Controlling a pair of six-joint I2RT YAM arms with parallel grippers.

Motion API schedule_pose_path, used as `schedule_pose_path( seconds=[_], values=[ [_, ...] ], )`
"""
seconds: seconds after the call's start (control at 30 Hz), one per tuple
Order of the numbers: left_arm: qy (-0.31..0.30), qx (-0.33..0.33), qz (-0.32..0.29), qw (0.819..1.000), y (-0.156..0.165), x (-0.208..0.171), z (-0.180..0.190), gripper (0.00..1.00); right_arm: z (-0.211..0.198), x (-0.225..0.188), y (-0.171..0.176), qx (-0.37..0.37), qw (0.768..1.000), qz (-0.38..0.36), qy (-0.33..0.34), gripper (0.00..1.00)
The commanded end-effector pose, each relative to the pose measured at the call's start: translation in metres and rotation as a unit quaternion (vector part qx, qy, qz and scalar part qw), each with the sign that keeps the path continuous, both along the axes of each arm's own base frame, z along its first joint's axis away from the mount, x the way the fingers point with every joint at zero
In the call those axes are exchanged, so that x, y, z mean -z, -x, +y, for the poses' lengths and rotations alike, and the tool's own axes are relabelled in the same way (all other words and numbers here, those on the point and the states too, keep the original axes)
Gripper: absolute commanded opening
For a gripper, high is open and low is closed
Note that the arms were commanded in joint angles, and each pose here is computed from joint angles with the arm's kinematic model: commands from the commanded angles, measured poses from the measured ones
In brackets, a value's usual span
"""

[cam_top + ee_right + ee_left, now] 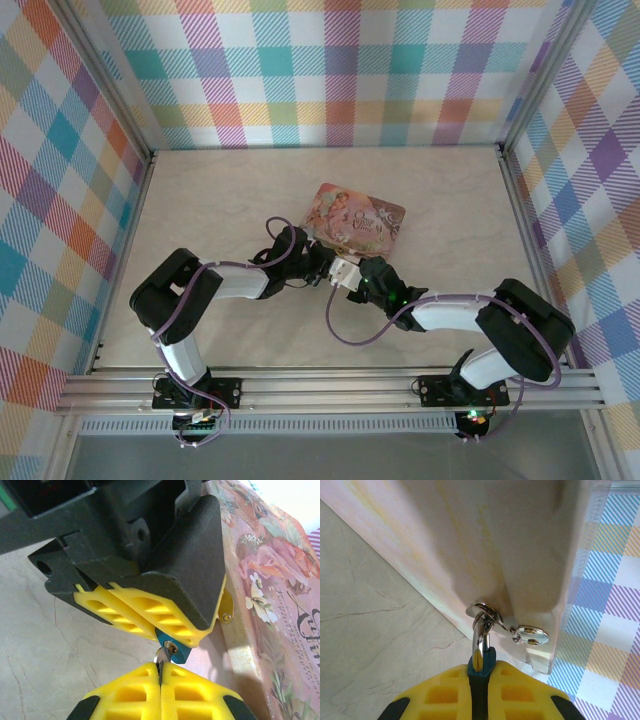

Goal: Unlock a padlock with a key

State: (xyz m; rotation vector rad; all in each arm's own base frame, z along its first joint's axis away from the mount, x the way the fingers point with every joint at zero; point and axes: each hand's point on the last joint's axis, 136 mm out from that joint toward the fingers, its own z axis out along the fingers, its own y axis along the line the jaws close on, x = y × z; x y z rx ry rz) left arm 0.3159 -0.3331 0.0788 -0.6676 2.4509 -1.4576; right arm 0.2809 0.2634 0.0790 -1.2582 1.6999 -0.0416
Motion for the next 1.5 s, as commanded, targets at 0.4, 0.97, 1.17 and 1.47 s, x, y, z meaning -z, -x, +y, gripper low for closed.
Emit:
schedule_pose_path(
  seconds=[0.4,0.97,1.17,1.47],
  values=[
    [0.031,0.024,-0.02,0.999,0.003,-0.025,-0.016,0.0,0.012,-0.044,-0.019,0.103,0.97,0.037,-0.219,0.0],
    [0.027,0.025,-0.019,0.999,0.006,-0.023,-0.017,0.0,-0.008,-0.032,-0.021,0.158,0.923,0.122,-0.328,0.0],
    [0.02,0.025,-0.017,0.999,0.006,-0.019,-0.016,0.16,-0.012,-0.021,-0.016,0.169,0.919,0.136,-0.329,0.0],
    [0.004,0.021,-0.019,1.0,0.006,-0.018,-0.007,0.3,-0.015,-0.005,-0.011,0.188,0.907,0.166,-0.339,0.0]
  ],
)
